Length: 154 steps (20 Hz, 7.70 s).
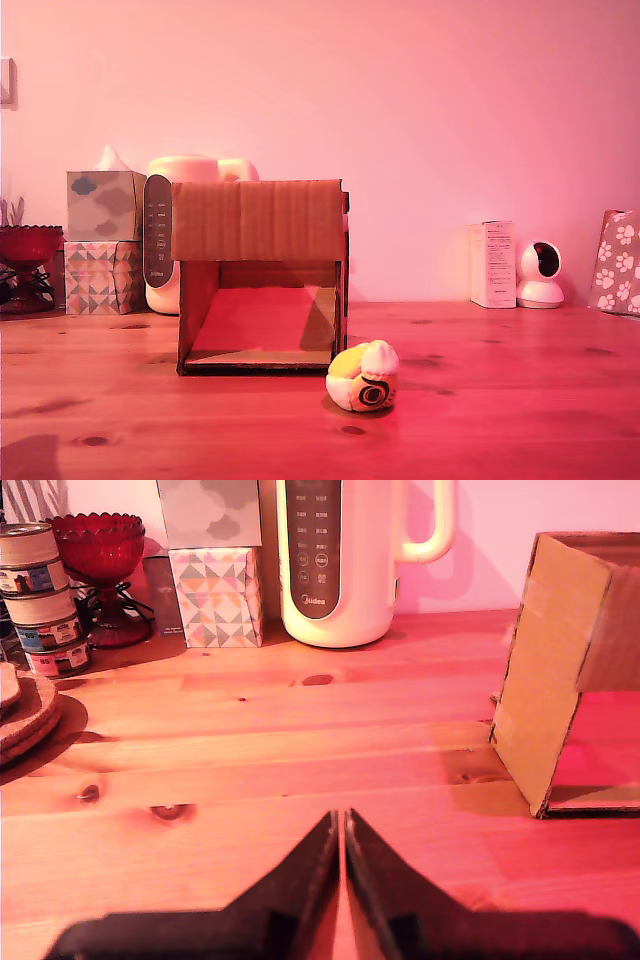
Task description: Drop the footbag into the cardboard dice tower
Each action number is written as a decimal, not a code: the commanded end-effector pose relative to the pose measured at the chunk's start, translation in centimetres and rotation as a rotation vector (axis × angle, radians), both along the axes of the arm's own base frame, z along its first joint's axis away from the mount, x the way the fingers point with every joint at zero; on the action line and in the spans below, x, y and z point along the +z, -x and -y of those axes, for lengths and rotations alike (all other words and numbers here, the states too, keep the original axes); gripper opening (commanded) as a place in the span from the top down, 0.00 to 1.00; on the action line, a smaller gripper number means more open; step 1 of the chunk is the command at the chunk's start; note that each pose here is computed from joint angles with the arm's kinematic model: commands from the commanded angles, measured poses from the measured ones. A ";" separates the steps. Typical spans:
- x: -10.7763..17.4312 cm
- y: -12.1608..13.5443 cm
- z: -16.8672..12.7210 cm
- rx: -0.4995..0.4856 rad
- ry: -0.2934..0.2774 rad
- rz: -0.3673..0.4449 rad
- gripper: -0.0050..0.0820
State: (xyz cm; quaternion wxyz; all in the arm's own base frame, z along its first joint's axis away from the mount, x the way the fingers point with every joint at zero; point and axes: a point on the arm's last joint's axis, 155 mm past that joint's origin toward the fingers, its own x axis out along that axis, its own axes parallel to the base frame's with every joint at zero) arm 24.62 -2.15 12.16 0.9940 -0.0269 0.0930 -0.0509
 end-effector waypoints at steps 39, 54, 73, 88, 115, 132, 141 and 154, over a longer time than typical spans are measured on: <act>6.2 3.5 19.2 -0.766 0.198 -0.005 0.97; 0.3 2.4 25.5 -0.871 0.158 -0.127 0.97; -4.6 -1.9 31.4 -0.889 0.034 -0.276 0.04; -11.9 -5.6 32.7 -0.807 -0.129 -0.405 0.43; 5.3 -4.1 28.1 -0.762 -0.056 -0.216 0.87; 13.2 -11.9 23.3 -0.576 -0.005 0.074 0.87; 11.6 -16.7 24.5 -0.551 -0.056 -0.123 0.87; 11.3 -17.1 24.0 -0.554 -0.109 -0.127 0.10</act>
